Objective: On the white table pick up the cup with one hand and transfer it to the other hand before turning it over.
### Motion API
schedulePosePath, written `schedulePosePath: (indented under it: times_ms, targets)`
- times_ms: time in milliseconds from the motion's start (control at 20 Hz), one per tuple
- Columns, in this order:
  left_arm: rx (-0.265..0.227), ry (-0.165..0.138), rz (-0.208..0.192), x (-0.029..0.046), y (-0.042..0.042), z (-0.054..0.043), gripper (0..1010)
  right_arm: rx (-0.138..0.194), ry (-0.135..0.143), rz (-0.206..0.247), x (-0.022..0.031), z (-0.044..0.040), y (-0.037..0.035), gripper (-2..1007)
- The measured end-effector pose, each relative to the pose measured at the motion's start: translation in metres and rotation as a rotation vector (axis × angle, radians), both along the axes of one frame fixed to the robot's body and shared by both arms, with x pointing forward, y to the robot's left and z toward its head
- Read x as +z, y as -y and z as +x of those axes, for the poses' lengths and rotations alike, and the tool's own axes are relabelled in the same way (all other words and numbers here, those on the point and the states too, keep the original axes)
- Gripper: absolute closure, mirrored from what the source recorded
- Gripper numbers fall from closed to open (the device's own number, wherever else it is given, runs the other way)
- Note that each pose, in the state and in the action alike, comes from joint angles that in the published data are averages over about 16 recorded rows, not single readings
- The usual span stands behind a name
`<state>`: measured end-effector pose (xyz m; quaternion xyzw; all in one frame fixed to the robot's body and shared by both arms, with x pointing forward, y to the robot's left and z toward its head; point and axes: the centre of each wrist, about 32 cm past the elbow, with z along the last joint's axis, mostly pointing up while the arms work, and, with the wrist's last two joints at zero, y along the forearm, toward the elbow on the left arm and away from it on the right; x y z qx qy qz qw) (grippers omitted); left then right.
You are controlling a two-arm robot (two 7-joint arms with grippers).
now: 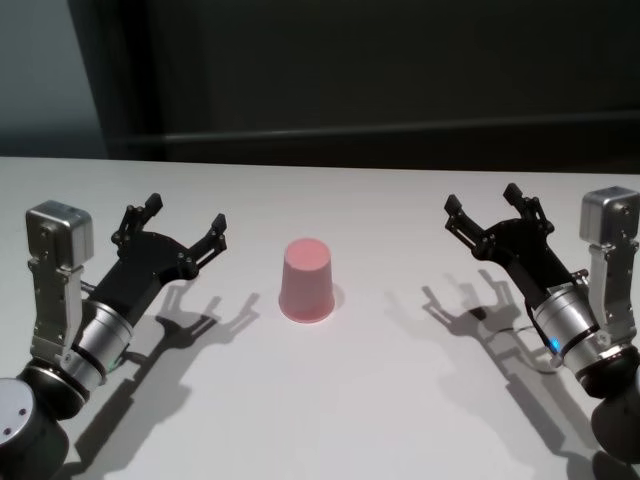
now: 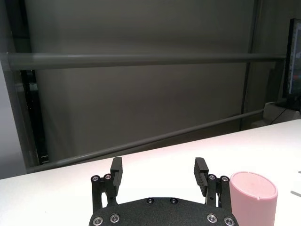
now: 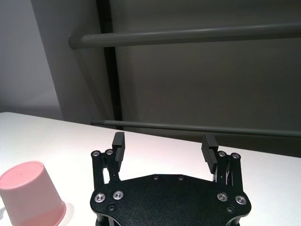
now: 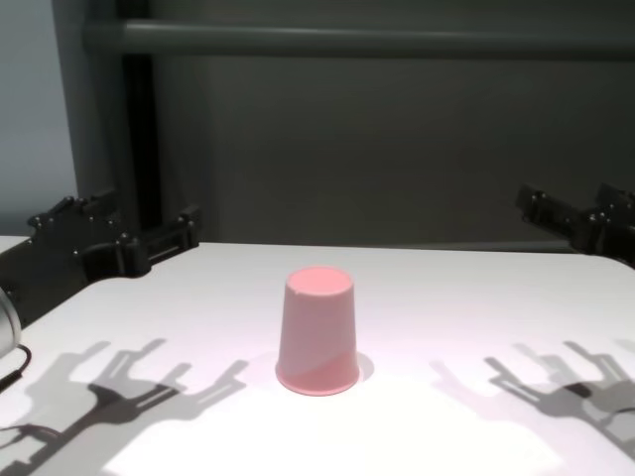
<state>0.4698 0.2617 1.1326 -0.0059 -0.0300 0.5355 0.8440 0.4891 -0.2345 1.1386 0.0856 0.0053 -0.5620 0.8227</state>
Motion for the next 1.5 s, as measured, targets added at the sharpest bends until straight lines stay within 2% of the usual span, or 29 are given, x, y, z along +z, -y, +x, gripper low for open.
schedulePosePath:
  times_ms: [250,500,1050,1500]
  targets:
    - [0.0,0.0,0.0,0.0,0.0,0.0,9,-0.02,0.005,0.019,-0.0058,-0.0055,0.0019,5]
    - [0.0,0.0,0.0,0.0,0.0,0.0,9,-0.024,0.01,0.034,-0.0105,-0.0076,-0.0021,5]
    - [0.0,0.0,0.0,0.0,0.0,0.0,9,0.008,0.012,0.043,-0.0149,-0.0053,-0.0189,5]
    - [0.0,0.0,0.0,0.0,0.0,0.0,9,0.038,-0.007,0.027,-0.017,-0.0026,-0.0269,5]
